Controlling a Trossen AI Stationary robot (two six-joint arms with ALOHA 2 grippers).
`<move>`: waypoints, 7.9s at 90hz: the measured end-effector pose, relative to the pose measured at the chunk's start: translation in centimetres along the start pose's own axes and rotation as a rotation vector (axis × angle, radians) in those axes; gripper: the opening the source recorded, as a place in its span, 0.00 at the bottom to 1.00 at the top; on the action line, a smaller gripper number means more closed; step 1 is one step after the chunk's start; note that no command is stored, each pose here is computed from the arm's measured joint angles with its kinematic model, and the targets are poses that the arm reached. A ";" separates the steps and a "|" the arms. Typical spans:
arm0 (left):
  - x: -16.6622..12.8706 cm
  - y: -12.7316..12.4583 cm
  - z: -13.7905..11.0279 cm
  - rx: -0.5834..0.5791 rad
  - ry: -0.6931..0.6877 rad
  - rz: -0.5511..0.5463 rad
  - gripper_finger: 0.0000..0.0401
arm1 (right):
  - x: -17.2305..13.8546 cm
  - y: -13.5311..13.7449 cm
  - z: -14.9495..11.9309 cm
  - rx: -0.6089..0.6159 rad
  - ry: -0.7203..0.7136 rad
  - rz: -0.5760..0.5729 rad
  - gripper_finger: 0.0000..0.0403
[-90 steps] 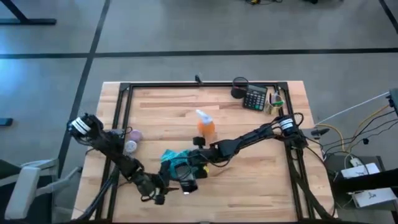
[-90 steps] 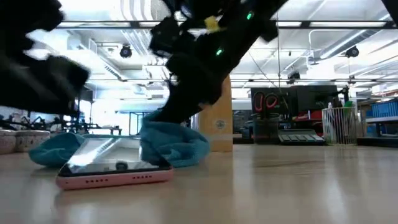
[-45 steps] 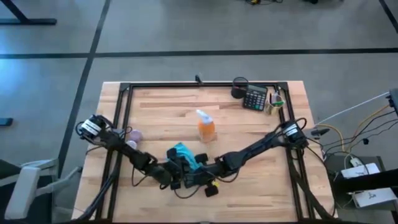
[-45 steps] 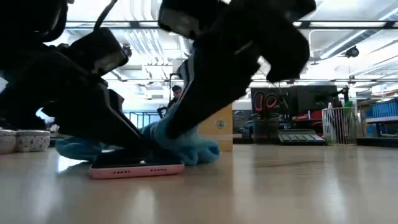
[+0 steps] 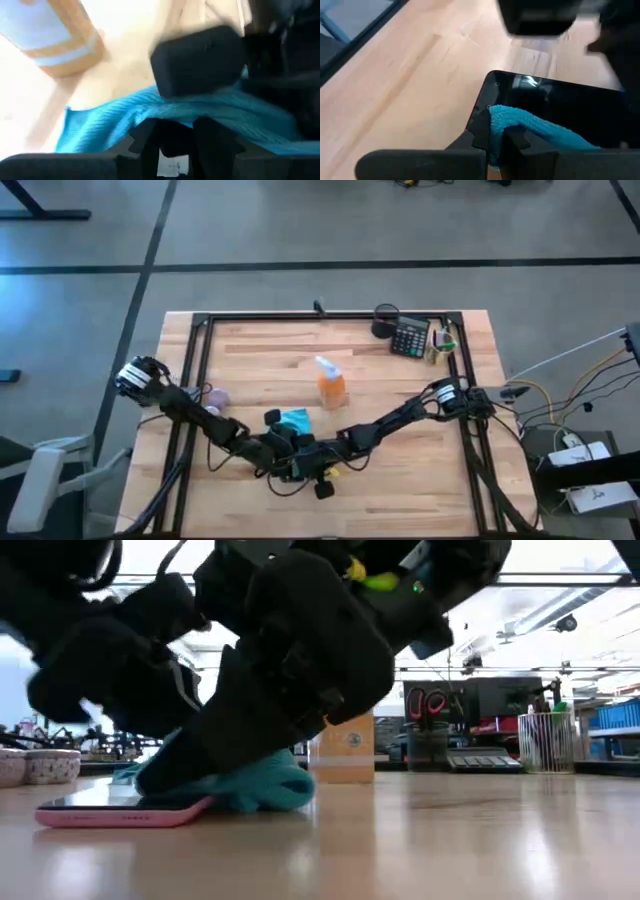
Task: Apply microfiber cloth
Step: Wipe the cellphone with the microfiber cloth
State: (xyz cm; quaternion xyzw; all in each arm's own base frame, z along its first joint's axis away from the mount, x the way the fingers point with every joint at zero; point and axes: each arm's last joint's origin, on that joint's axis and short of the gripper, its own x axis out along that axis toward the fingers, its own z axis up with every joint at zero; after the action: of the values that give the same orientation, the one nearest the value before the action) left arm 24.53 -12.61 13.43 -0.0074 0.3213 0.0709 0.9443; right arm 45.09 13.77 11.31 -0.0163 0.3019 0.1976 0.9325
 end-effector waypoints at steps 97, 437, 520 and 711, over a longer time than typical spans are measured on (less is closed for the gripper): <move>1.2 -4.2 -5.8 -0.106 0.041 0.008 0.21 | -0.2 -1.2 0.7 0.050 -0.095 -0.215 0.00; 3.8 5.7 -6.0 -0.162 -0.031 0.247 0.16 | -6.6 3.8 -6.6 0.308 -0.074 -0.773 0.00; 3.6 5.7 -5.8 -0.148 -0.036 0.234 0.15 | -1.5 0.4 -4.6 0.296 -0.189 -0.233 0.00; 3.4 5.6 -6.0 -0.108 -0.014 0.213 0.16 | -7.7 -0.4 -6.8 0.266 -0.042 0.021 0.00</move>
State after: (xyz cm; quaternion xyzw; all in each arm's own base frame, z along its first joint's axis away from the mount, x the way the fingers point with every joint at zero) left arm 22.79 -6.98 6.72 -0.0237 0.3094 0.1883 0.9318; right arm 35.72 9.60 10.10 0.1146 0.3060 0.1660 0.9304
